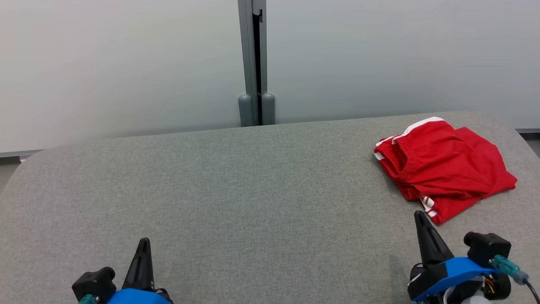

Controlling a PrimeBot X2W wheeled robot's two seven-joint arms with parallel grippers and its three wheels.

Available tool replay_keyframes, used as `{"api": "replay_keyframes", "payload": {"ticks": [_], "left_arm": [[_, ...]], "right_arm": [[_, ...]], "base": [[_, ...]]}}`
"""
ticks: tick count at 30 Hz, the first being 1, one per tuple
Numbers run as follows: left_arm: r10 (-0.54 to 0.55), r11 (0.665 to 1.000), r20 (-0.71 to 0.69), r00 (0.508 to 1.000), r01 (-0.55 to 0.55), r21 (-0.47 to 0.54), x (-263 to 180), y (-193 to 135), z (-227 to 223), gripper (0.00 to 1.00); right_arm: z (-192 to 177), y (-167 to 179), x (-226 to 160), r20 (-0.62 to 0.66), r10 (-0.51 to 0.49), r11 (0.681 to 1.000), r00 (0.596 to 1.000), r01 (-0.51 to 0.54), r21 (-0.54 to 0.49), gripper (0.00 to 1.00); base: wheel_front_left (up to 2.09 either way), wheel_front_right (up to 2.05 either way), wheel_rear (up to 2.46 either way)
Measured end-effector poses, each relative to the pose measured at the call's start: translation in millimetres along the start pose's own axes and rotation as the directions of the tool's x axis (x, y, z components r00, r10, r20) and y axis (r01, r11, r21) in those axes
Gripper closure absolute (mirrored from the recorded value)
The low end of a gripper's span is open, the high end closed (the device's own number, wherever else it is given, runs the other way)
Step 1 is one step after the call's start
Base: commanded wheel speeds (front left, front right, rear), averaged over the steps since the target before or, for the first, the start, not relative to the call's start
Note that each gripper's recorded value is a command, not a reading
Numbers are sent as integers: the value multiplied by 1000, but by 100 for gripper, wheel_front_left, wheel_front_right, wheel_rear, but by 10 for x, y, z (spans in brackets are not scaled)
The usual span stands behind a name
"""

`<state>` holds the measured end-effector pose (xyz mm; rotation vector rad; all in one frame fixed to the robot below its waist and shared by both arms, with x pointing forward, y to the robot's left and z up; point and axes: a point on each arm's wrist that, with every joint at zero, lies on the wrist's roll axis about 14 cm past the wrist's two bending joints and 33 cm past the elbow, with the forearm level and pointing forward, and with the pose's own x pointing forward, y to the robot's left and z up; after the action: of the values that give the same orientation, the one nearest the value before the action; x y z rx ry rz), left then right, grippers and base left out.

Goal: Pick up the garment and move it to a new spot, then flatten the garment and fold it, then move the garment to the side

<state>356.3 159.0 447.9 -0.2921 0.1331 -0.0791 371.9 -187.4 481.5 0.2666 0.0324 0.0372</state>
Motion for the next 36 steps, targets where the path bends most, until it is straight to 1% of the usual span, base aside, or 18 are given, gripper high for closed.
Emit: {"api": "replay_keyframes", "payload": {"ticks": [8,17,29,32,33,36], "left_arm": [[32,990,7,999,-31,-141,15,55,54,100],[60,958,17,998,-53,-281,42,109,127,100],[77,895,24,997,-59,-443,80,142,205,100],[82,876,24,996,-61,-479,82,156,218,100],[84,863,23,996,-61,-502,85,162,226,100],[86,843,27,996,-58,-534,97,168,252,100]], "right_arm": [[44,-34,22,6,-29,989,1000,28,143,100],[78,-64,42,5,-52,957,999,48,285,100],[98,-99,53,-1,-74,891,997,66,449,100],[103,-101,57,-2,-76,872,997,68,486,100],[102,-103,59,-5,-77,859,997,69,508,100],[102,-107,61,-9,-79,838,997,71,542,100]], "base": [[0,0,0],[0,0,0],[0,0,0],[0,0,0],[0,0,0],[0,0,0]]}}
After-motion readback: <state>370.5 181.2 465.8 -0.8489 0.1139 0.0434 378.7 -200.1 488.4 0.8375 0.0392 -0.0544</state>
